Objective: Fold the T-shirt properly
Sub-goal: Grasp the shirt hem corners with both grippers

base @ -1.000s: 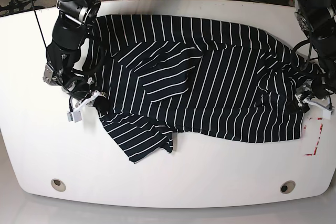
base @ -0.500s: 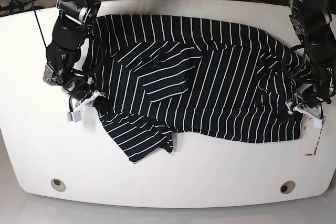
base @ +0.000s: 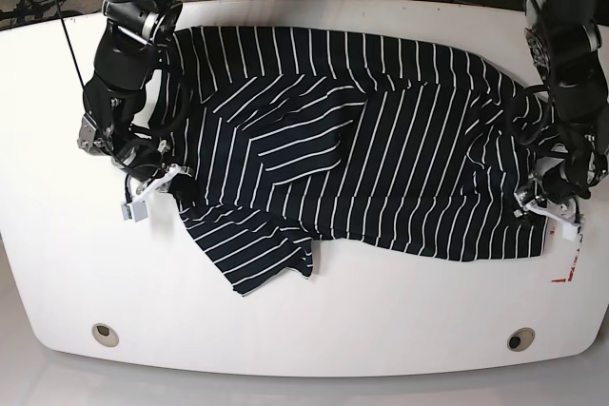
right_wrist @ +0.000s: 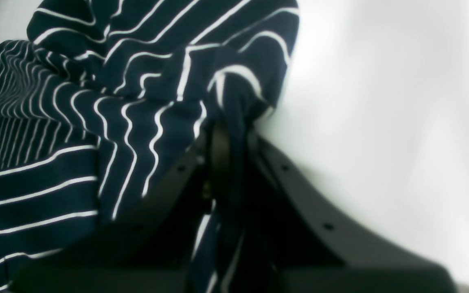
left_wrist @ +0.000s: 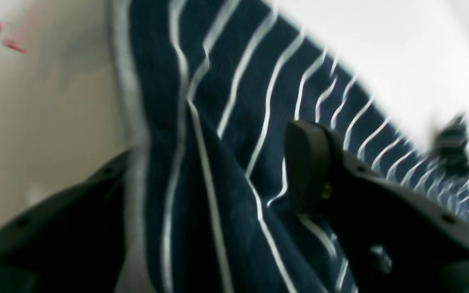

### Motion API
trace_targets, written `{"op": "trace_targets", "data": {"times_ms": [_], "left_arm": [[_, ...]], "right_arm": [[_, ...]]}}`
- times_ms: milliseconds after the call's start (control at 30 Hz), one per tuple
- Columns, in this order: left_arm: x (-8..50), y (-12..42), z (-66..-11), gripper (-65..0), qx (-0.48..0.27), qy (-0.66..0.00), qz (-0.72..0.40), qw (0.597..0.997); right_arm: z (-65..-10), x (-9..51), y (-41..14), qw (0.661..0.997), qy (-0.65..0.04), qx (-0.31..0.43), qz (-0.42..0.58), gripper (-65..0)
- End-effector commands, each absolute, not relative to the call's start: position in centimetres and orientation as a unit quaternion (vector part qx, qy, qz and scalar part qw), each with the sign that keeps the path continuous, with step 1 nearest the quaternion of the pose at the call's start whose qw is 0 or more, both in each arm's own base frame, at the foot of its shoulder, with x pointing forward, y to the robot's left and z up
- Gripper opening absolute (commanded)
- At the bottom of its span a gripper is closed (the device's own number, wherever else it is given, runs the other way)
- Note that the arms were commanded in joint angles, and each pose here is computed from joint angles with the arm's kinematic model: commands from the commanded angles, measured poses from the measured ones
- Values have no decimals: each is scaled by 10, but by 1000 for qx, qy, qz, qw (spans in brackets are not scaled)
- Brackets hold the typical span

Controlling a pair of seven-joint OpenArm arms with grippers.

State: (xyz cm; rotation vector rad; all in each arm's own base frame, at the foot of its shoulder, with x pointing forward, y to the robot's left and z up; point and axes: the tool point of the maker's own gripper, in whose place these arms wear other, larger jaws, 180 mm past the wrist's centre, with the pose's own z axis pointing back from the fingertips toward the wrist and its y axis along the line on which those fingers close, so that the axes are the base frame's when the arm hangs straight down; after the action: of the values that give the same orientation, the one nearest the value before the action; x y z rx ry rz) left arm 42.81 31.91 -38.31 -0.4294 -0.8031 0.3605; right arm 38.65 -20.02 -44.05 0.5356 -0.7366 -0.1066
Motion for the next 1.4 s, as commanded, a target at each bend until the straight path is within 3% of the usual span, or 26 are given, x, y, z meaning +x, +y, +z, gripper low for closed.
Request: {"op": "trace_targets", "data": {"times_ms": [0,133,333,567,1367], "left_arm": [[443,318,-363,-271,-208,-410,157,874],[444,319,-363,-279,-207,-412,159,873],[449,324,-357,-501,-201,-435,165,862],[449,331,-359,-631,-190,-433,188,861],[444,335,-362,-650,-186,-435,192,860]], "right_arm": [[-458,369,-210,925,-302,228,-37,-617],[-458,369,-210,925,-302,227,-37,-617],[-458,369,-211,925,-302,226,-37,-617],[-458,369,-211,925,-302,226,-37,-617],[-455,372,-212,924,-305,226,-36,-617]]}}
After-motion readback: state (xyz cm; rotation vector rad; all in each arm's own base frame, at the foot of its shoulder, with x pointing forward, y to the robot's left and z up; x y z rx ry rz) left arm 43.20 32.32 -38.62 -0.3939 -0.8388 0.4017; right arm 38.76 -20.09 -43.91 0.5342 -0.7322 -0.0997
